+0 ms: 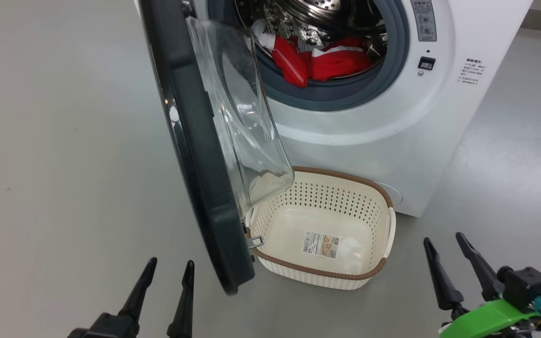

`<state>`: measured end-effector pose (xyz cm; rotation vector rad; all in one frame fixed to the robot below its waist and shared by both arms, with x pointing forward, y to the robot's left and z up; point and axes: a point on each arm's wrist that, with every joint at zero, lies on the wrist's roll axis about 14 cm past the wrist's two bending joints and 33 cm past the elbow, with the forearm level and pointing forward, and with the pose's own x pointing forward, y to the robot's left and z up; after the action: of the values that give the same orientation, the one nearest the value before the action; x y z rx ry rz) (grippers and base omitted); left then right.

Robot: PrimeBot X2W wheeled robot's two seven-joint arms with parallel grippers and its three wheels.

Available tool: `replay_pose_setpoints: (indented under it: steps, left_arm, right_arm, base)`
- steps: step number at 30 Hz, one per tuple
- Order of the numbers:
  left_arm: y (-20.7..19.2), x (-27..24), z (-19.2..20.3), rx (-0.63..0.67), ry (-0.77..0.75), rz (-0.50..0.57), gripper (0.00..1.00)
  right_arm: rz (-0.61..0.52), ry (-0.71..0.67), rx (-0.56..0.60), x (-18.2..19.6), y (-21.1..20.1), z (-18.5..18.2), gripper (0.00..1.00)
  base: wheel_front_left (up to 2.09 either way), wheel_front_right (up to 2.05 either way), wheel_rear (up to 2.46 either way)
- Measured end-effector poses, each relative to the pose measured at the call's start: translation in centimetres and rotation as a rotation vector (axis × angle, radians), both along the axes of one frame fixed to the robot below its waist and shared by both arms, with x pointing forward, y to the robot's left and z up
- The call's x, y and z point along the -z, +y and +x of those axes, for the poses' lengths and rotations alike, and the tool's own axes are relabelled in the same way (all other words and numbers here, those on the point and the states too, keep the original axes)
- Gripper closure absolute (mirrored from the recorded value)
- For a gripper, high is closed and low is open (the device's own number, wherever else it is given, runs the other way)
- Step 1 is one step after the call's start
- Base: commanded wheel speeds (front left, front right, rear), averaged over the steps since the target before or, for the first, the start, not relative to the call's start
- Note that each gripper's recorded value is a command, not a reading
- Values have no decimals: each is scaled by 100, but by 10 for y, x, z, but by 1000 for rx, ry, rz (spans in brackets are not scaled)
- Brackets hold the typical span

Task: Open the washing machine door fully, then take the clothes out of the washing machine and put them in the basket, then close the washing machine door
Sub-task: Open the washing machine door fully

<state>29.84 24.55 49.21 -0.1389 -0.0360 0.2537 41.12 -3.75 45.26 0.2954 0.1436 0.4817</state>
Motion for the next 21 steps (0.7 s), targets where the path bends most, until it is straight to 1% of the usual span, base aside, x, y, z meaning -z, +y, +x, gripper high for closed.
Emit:
replay_pose_setpoints:
  steps: [3,6,10,21]
  left_arm:
    - [0,-1,-1,-1,-4,0,0]
    - [0,-1,-1,-1,-5,0,0]
    - [0,-1,-1,1,-4,-1,0]
    - [0,-1,-2,0,-7,-2,0]
  right_arm:
    - [-6,3,55,2,-12,-3,0]
    - [-13,21,84,8,-20,-8,0]
    - [-32,38,86,15,-21,-16,0]
    - [-31,35,94,14,-21,-16,0]
  base:
    - [0,0,0]
    - [0,0,0]
    - [0,0,0]
    - [0,0,0]
